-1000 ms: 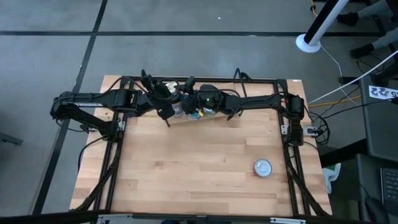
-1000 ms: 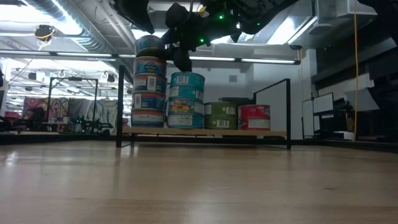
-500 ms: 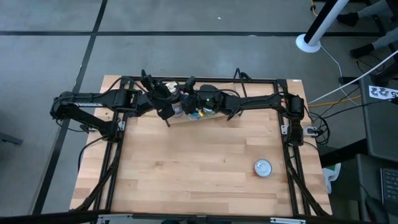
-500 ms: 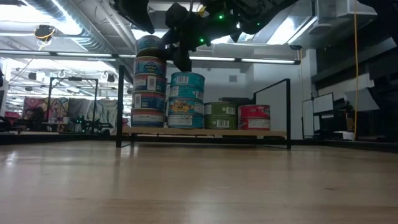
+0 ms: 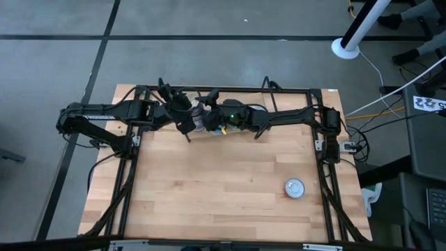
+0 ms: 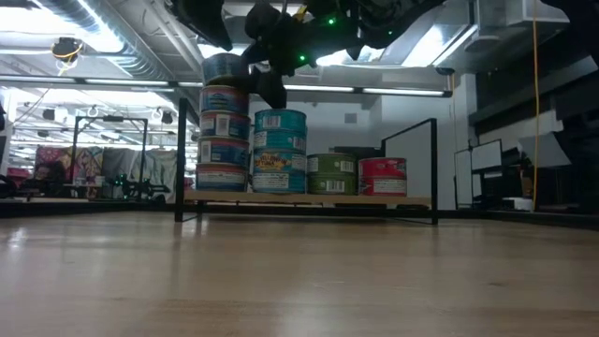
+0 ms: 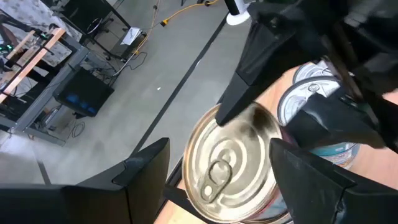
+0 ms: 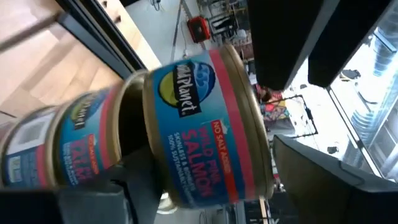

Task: Stack canned seafood by type on shelf
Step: Stack the blue pink tuna can on top of the other blue tuna cans on the shelf

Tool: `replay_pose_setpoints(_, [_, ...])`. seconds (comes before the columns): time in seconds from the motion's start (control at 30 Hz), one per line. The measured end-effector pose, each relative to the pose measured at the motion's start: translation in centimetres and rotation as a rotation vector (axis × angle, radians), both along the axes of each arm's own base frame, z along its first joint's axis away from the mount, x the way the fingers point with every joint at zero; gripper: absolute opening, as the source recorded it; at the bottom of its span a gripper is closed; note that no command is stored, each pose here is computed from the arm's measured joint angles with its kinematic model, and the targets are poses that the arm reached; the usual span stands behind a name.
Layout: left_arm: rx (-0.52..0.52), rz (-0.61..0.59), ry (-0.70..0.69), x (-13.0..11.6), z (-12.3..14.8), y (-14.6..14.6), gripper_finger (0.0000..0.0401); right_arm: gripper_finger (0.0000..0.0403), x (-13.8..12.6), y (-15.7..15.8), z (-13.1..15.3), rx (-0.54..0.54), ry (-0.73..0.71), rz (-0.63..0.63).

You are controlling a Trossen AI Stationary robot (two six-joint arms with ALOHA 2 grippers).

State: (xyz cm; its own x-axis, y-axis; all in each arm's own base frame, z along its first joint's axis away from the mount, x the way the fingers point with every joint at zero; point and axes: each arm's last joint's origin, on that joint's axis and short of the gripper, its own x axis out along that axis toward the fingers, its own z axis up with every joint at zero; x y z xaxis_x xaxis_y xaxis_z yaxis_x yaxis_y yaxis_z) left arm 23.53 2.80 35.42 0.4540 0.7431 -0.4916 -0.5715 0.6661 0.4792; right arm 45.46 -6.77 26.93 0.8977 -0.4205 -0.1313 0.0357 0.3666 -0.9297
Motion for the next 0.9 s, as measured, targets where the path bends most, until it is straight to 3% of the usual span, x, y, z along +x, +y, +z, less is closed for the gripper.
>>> replay_pose_setpoints(0.23, [0.000,0.000,0.000,0.0,0.0,0.0,0.0272,0.0296,0.1,0.5,0.1,0.000,-0.004,0.020])
replay_pose_setpoints(0.9, [-0.013,-0.078,-0.091,0.8,0.6,-1.1,0.0272,0.0276,0.1,0.8,0.1,0.000,-0.003,0.029])
